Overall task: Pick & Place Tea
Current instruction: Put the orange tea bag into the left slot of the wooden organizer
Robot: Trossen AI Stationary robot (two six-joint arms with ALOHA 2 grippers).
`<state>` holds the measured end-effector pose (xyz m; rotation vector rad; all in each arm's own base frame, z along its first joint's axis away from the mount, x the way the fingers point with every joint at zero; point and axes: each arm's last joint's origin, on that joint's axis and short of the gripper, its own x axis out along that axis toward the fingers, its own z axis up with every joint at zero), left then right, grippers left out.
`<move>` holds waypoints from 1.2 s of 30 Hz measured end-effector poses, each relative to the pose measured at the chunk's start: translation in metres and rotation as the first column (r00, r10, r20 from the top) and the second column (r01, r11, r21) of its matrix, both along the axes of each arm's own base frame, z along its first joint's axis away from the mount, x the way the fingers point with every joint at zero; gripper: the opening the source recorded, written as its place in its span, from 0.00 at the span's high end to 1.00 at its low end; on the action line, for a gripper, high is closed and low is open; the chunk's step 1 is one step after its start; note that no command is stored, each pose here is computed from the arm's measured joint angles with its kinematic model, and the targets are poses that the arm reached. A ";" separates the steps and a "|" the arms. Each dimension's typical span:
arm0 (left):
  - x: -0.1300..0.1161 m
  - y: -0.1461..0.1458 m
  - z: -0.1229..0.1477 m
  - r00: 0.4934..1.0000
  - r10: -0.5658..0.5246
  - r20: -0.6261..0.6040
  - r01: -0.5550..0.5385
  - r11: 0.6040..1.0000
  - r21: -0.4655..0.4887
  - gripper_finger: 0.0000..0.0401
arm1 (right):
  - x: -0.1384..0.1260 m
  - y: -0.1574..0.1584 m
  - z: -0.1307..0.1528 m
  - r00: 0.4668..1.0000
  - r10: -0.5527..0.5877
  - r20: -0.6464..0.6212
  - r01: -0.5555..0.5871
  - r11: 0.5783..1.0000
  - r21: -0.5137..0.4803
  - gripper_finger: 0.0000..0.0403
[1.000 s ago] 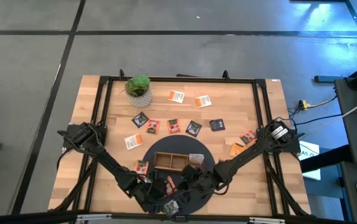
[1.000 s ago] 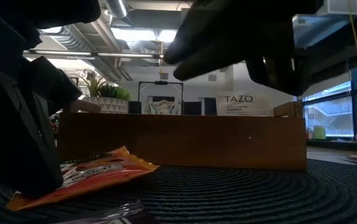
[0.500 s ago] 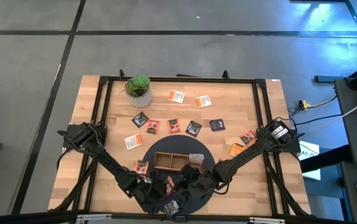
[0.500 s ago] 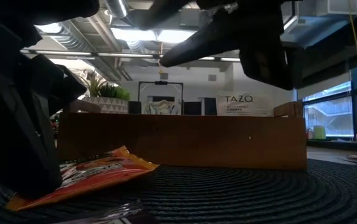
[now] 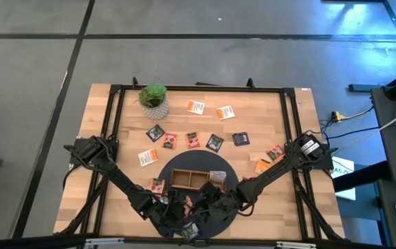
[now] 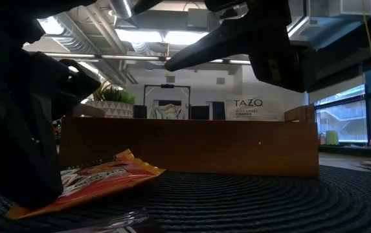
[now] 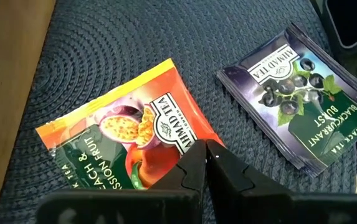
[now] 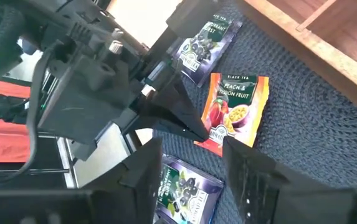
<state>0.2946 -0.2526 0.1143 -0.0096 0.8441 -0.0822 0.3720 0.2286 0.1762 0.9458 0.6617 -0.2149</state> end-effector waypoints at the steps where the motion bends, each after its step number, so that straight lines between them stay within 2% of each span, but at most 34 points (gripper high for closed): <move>1: 0.000 0.000 0.000 1.000 0.000 0.000 0.000 1.000 0.000 0.97 | 0.000 0.000 -0.001 1.000 0.000 -0.002 0.000 1.000 -0.001 0.59; 6: 0.000 0.000 0.000 1.000 0.000 0.000 0.000 1.000 0.001 0.97 | 0.002 0.001 -0.009 1.000 -0.001 -0.013 0.001 1.000 -0.014 0.63; 14: 0.000 0.001 -0.001 1.000 0.003 -0.001 -0.003 1.000 0.006 0.97 | 0.007 0.006 -0.040 0.998 -0.010 -0.062 0.012 1.000 0.023 0.66; 18: 0.000 0.001 -0.001 1.000 0.003 -0.002 -0.003 1.000 0.004 0.97 | 0.008 0.004 -0.054 0.995 -0.019 -0.101 0.020 1.000 0.007 0.66; 24: 0.000 0.000 -0.001 1.000 0.002 -0.003 -0.002 1.000 0.003 0.98 | 0.009 0.003 -0.063 0.991 -0.033 -0.127 0.038 0.998 0.041 0.66; 32: 0.000 0.000 -0.001 1.000 0.002 -0.001 -0.002 1.000 0.003 0.97 | 0.014 0.001 -0.060 0.995 -0.040 -0.093 0.046 0.997 0.064 0.66; 36: 0.000 0.000 -0.001 1.000 0.008 0.000 -0.008 1.000 -0.001 0.98 | 0.015 0.000 -0.060 0.995 -0.015 -0.102 0.025 0.995 0.093 0.70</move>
